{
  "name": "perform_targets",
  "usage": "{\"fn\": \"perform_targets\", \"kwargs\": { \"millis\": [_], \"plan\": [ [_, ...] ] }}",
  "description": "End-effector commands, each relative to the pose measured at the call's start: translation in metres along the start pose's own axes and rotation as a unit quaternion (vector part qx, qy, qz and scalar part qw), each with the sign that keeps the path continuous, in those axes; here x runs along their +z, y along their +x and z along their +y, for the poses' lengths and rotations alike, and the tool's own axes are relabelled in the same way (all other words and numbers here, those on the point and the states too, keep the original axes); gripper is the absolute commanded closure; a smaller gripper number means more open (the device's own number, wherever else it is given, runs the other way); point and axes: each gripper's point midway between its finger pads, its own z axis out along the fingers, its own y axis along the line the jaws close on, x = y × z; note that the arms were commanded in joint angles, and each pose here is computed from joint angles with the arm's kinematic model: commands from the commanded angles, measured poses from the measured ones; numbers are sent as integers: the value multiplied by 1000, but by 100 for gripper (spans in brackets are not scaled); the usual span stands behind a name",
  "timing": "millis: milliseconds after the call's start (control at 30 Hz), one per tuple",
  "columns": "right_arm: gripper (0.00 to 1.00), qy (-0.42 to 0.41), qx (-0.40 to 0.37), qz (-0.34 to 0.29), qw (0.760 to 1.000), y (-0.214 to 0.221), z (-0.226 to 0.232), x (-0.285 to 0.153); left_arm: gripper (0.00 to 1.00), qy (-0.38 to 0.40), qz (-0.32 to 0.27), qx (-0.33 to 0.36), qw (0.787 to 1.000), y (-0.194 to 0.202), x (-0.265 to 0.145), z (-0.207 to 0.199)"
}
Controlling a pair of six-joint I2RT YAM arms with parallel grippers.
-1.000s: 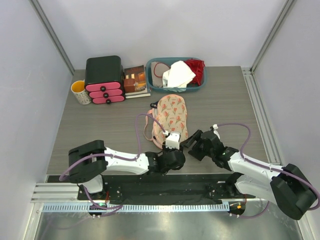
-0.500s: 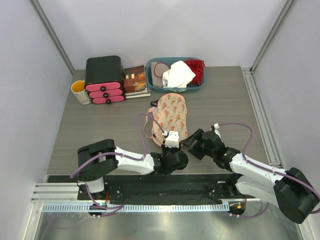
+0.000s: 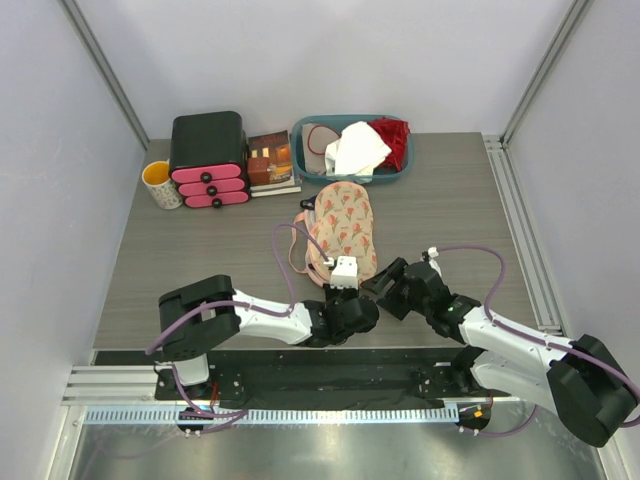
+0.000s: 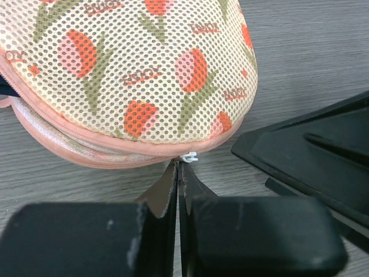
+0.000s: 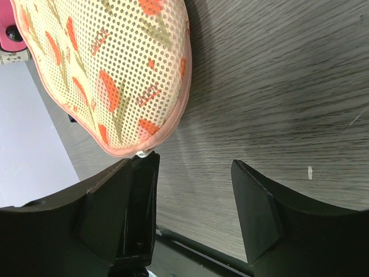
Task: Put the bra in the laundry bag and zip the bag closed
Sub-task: Zip the zipper on the laundry bag.
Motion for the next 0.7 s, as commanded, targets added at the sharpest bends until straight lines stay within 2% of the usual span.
{"fn": "perform_targets", "kwargs": {
  "millis": [0, 633, 667],
  "plan": [
    [25, -10, 4, -20, 1000, -9, 9, 0, 100, -5, -30, -26, 999, -21, 1, -4],
    [28, -28, 12, -29, 999, -15, 30, 18, 100, 112, 13, -34, 993, -15, -22, -20],
    [28, -28, 10, -33, 999, -17, 30, 18, 90, 115, 15, -36, 993, -14, -24, -18]
  ]
}}
